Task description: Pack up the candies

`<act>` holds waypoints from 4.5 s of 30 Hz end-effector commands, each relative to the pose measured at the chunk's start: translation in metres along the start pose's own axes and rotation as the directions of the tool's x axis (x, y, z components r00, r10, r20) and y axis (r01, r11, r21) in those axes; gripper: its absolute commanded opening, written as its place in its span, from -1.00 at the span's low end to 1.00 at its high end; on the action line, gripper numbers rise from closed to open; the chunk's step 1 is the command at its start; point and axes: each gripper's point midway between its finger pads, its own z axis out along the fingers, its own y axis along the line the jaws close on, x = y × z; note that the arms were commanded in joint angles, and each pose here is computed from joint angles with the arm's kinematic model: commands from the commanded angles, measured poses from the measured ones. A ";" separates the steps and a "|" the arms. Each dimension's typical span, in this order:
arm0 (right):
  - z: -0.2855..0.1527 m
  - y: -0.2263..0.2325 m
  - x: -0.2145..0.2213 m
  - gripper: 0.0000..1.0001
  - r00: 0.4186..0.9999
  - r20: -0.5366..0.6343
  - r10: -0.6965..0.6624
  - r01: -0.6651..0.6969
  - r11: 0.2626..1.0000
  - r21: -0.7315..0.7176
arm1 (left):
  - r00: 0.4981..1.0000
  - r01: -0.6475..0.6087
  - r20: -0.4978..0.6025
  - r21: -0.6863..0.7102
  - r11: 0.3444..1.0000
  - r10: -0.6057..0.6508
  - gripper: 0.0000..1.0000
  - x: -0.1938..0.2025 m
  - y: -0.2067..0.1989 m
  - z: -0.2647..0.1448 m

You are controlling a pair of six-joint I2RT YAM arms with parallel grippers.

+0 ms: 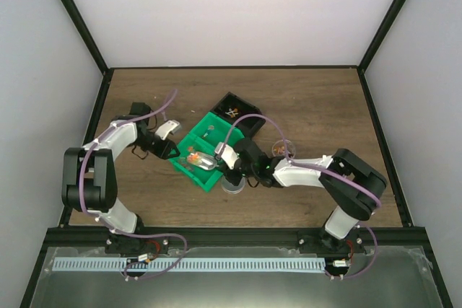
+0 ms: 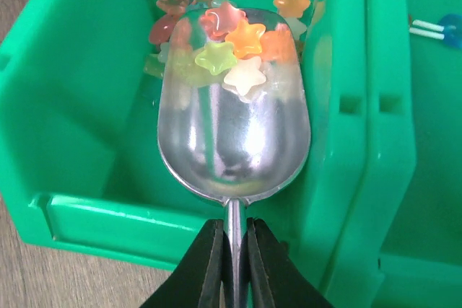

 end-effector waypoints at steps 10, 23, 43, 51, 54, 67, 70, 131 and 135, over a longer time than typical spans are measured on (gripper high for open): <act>-0.030 0.003 -0.060 -0.99 0.970 0.240 -0.044 0.052 0.998 -0.027 | 0.999 -0.031 0.025 -0.008 0.999 0.031 -0.21 -0.013 -0.005 -0.020; -0.070 -0.010 -0.045 -0.99 0.974 0.225 -0.014 0.018 1.000 -0.018 | 0.997 0.002 0.072 -0.016 1.000 -0.001 0.18 -0.023 -0.005 -0.027; -0.211 -0.099 0.017 -0.99 0.999 0.046 0.028 -0.043 0.929 0.368 | 0.989 -0.010 0.147 -0.025 1.000 0.013 0.23 -0.046 0.002 -0.028; -0.243 -0.131 0.033 -0.99 0.997 -0.023 0.067 -0.050 0.894 0.444 | 0.986 -0.016 0.168 -0.019 1.000 0.019 0.23 -0.053 0.003 -0.028; -0.253 -0.132 0.044 -0.99 0.997 -0.054 0.056 -0.026 0.898 0.439 | 0.985 -0.017 0.171 -0.018 1.000 0.020 0.24 -0.055 0.004 -0.028; -0.269 -0.114 0.084 -0.99 0.983 -0.176 0.040 0.031 0.922 0.385 | 0.984 -0.010 0.179 -0.006 1.000 0.011 0.24 -0.056 0.004 -0.025; -0.267 -0.107 0.095 -0.99 0.974 -0.219 0.061 0.022 0.934 0.356 | 0.984 -0.009 0.180 -0.005 1.000 0.010 0.24 -0.057 0.005 -0.024; -0.284 -0.116 0.110 -0.99 0.875 -0.449 0.178 -0.039 0.952 0.303 | 0.980 0.012 0.199 0.044 0.999 -0.020 0.24 -0.064 0.016 -0.002; -0.285 -0.121 0.103 -0.99 0.882 -0.436 0.182 -0.038 0.948 0.317 | 0.980 0.017 0.197 0.041 0.999 -0.024 0.24 -0.061 0.015 -0.002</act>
